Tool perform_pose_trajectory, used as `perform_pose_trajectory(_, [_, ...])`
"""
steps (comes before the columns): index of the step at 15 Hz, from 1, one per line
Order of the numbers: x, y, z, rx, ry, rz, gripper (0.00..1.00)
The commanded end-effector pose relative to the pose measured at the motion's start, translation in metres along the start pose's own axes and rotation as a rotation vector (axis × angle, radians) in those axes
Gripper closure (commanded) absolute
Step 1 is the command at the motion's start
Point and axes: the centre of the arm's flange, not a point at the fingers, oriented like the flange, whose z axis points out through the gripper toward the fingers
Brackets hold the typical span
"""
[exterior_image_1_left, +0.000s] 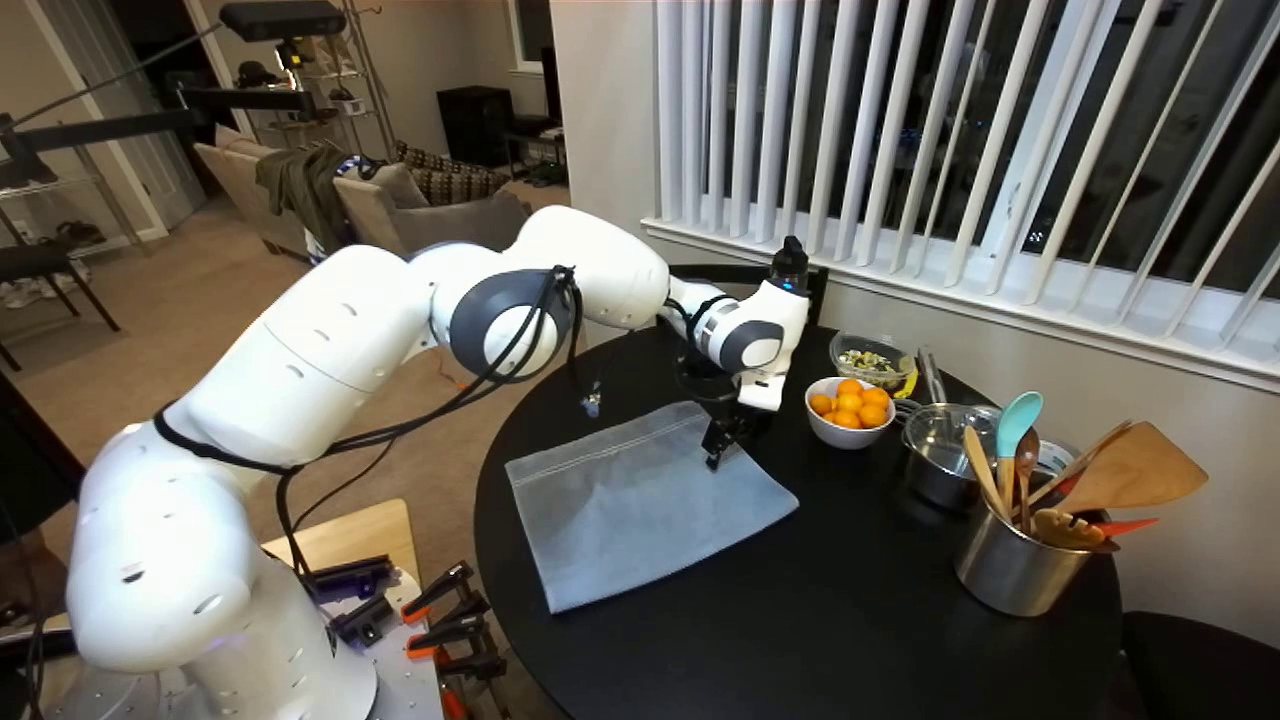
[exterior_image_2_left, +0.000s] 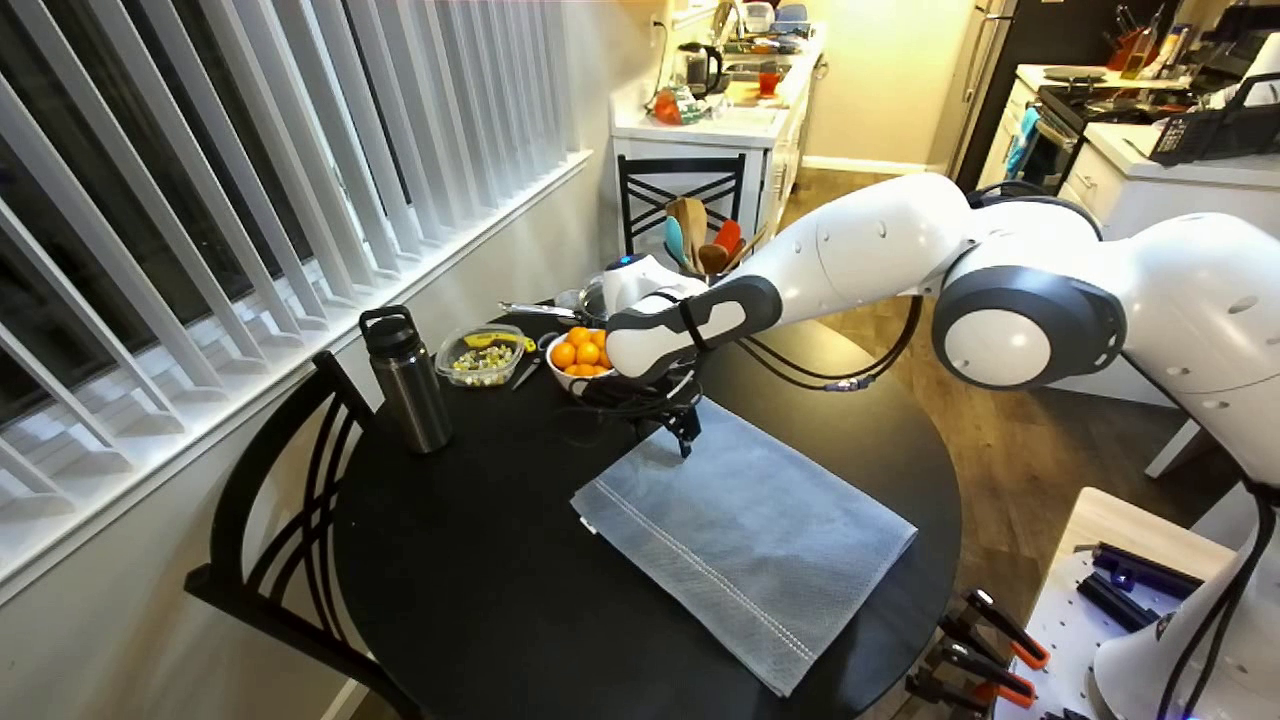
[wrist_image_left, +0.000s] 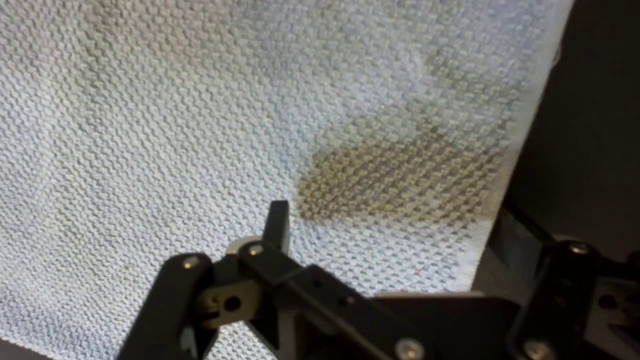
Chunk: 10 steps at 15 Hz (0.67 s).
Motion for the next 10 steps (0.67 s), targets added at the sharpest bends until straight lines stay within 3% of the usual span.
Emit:
perform_pose_trajectory(1, [0.001, 0.007, -0.001, -0.076, 0.018, -0.014, 0.0])
perform_pose_trajectory(8, [-0.009, 0.018, -0.004, -0.161, 0.015, -0.037, 0.0])
perform_pose_trajectory(9, [-0.011, 0.019, -0.005, -0.167, 0.015, -0.043, 0.24])
perform_pose_trajectory(10, [-0.014, 0.02, -0.006, -0.172, 0.013, -0.047, 0.27])
